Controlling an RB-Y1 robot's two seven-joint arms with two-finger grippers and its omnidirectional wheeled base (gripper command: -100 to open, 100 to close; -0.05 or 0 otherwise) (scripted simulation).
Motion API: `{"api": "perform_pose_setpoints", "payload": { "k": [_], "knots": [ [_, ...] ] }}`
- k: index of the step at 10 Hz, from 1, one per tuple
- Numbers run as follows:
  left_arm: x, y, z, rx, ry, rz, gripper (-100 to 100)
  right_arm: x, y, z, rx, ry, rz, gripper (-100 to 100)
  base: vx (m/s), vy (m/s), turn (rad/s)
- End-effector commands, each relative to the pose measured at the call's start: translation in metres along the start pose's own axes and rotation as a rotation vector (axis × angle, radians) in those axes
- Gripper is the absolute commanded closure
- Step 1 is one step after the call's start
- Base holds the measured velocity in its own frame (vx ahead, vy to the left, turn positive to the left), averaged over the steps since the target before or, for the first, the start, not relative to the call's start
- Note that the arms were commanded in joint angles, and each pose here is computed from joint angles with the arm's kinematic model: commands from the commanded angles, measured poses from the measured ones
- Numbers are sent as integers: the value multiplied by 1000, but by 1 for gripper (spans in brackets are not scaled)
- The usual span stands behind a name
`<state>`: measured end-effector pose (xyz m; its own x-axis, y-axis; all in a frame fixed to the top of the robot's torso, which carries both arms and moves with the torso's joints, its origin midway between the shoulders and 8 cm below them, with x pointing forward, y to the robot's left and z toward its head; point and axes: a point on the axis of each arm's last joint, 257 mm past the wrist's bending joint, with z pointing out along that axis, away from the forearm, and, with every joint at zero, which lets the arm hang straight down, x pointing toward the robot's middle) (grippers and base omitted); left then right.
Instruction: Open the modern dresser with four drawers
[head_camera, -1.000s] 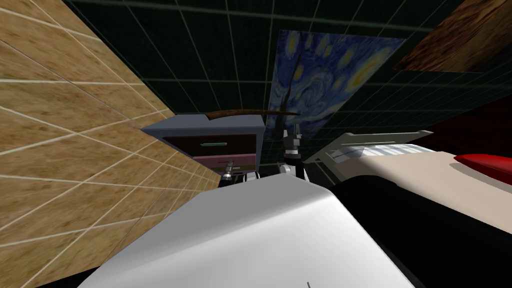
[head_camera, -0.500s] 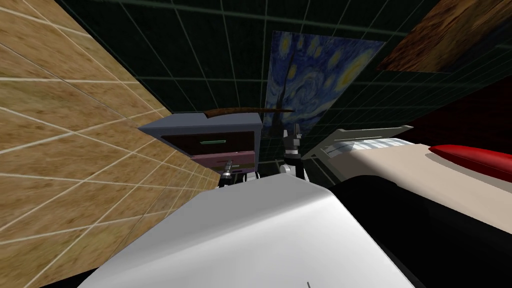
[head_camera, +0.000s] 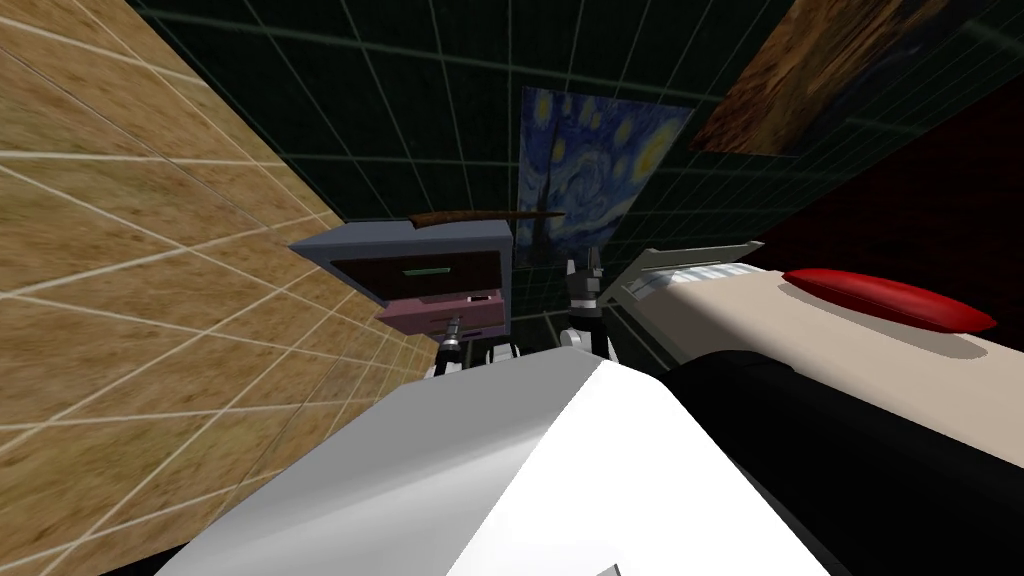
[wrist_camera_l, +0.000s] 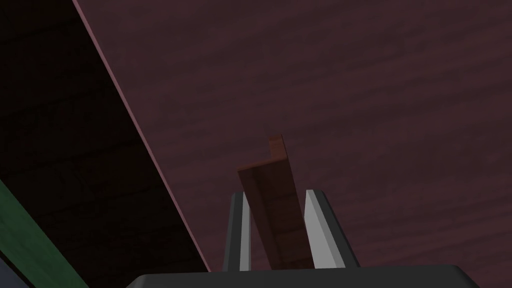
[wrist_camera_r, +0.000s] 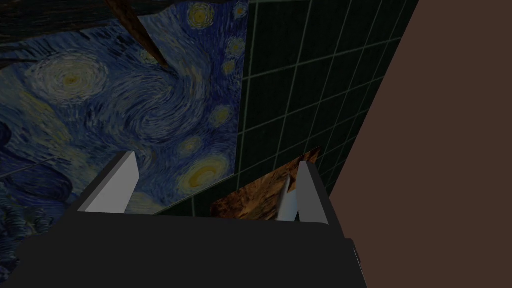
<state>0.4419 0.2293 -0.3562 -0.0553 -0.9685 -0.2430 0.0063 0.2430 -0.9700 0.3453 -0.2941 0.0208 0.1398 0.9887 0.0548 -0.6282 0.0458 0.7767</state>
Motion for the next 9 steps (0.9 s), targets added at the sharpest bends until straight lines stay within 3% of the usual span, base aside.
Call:
{"api": "perform_pose_setpoints", "payload": {
  "k": [1, 5, 6, 7, 8, 9],
  "knots": [
    [-9, 3, 6, -8, -20, 1, 100, 0, 0, 0, 0, 0, 0, 0, -103, 15, -112],
    [-28, 4, 20, -11, -67, 1, 100, 0, 0, 0, 0, 0, 0, 0, -197, 14, -132],
    [-42, 6, 27, -21, -89, 11, -100, 0, 0, 0, 0, 0, 0, 0, -178, 5, -233],
    [-57, 8, 36, -33, -114, 19, -100, 0, 0, 0, 0, 0, 0, 0, -147, 31, -270],
    [-59, 5, 38, -29, -119, 19, -100, 0, 0, 0, 0, 0, 0, 0, -93, 27, -113],
    [-76, 6, 46, -40, -149, 24, -100, 0, 0, 0, 0, 0, 0, 0, -90, 25, -180]
  ]
}}
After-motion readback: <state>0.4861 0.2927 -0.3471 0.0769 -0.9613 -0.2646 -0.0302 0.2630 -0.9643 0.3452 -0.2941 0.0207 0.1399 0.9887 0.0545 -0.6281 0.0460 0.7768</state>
